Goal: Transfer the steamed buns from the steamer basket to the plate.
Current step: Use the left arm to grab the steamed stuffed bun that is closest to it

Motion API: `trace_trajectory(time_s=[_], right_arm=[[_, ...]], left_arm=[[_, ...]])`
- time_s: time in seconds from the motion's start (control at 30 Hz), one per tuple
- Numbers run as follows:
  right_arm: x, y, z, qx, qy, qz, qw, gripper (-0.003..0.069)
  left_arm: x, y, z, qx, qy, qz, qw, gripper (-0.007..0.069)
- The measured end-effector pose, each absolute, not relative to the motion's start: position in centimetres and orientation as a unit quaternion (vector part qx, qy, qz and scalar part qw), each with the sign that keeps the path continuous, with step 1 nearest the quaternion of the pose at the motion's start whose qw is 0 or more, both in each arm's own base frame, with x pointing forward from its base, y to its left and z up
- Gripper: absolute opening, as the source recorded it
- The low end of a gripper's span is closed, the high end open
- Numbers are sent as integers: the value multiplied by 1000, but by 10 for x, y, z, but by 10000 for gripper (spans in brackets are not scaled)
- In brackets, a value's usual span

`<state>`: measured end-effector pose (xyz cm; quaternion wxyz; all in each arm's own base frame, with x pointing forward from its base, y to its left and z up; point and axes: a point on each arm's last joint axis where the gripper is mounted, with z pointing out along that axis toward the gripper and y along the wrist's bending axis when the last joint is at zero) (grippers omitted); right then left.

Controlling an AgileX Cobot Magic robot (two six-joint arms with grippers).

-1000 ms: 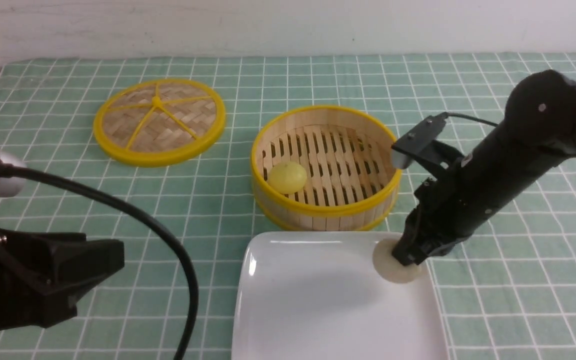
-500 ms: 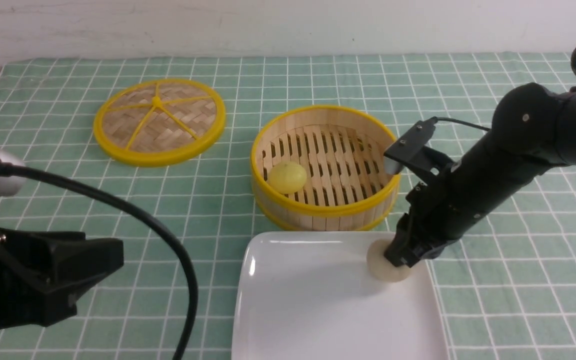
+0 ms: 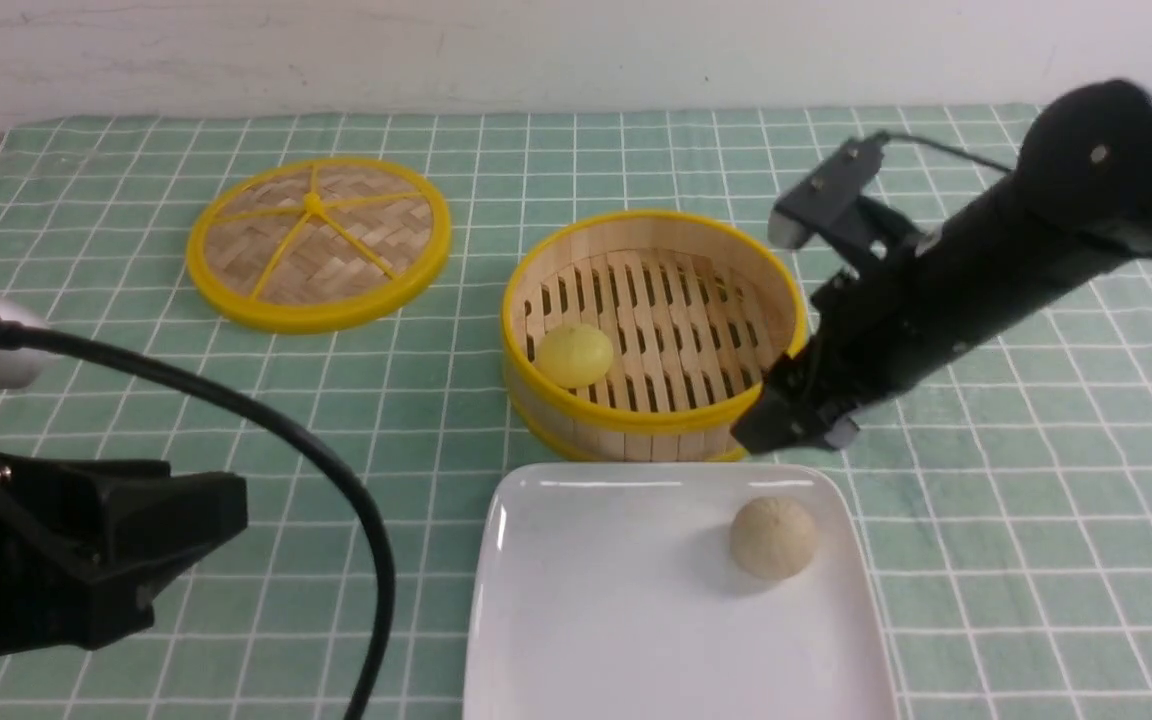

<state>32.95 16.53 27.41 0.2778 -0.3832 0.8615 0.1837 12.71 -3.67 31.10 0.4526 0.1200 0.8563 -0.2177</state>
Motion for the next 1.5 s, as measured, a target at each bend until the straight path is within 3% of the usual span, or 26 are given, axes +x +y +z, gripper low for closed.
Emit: trace_trajectory(time_s=[0.27, 0.53, 0.8, 0.93, 1.23, 1.5], right_arm=[[295, 143, 392, -363, 816, 138, 428, 582], [210, 104, 460, -325, 807, 120, 478, 582], [155, 84, 482, -332, 797, 125, 489, 581], [151, 82, 483, -333, 796, 125, 490, 580], [155, 84, 475, -341, 814, 124, 454, 580], [152, 84, 470, -349, 826, 125, 425, 580]], left_arm=[[128, -38, 313, 108, 850, -238, 458, 398], [161, -41, 306, 144, 840, -268, 449, 398], [226, -43, 301, 195, 836, -316, 403, 398], [258, -53, 307, 244, 839, -310, 375, 398], [320, -108, 328, 288, 859, -212, 367, 400], [356, -151, 294, 289, 886, -167, 323, 400]])
